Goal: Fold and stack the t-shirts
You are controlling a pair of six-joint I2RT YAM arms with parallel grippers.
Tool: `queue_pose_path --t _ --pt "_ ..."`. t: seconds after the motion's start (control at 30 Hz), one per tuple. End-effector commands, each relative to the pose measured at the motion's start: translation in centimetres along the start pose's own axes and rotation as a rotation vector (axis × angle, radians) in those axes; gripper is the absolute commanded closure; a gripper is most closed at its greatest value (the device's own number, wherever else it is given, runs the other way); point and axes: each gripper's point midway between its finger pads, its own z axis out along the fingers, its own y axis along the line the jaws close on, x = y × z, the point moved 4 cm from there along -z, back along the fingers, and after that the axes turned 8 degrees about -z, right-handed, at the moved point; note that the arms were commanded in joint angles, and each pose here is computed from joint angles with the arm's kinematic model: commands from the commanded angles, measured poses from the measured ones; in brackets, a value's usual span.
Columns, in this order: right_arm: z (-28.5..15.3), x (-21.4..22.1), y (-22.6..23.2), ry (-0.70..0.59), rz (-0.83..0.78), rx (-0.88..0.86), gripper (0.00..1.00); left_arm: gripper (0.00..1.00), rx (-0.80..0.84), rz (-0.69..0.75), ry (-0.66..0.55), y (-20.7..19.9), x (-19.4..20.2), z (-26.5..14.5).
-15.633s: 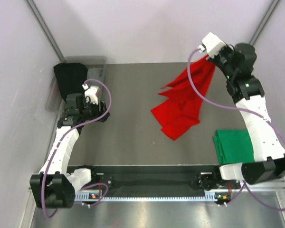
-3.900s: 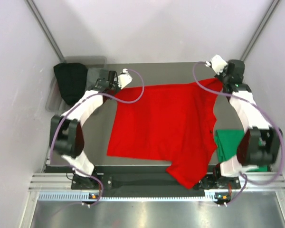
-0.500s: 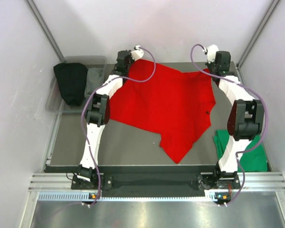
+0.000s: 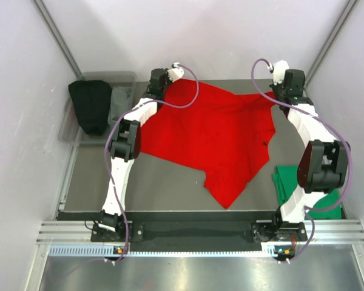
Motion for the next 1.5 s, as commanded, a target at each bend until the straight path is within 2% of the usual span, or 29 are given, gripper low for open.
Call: queue_pose_path --t 0.0,0.27,0.4,0.6,0.93,1.47 --pt "-3.4 -2.0 -2.5 -0.081 0.031 0.051 1.00 1.00 -0.078 -0.034 -0.096 2.5 -2.9 -0.6" --pt "-3.7 0.1 -1.3 -0.042 0.018 0.000 1.00 1.00 -0.160 -0.094 -0.108 4.4 -3.0 -1.6" --pt "-3.6 1.1 -0.2 -0.024 0.022 -0.037 1.00 1.00 -0.106 -0.098 -0.073 3.0 -1.4 -2.5" --pt "-3.7 2.8 1.2 0.005 0.022 -0.069 1.00 1.00 -0.134 -0.096 -0.054 3.3 -0.3 -3.9" --pt "-5.1 5.1 3.0 0.041 0.022 -0.124 1.00 1.00 -0.134 -0.103 -0.050 4.2 -0.5 -6.6" --pt "-6.3 8.6 8.1 0.095 0.087 -0.309 1.00 1.00 -0.085 -0.081 0.041 1.4 4.1 -9.0"
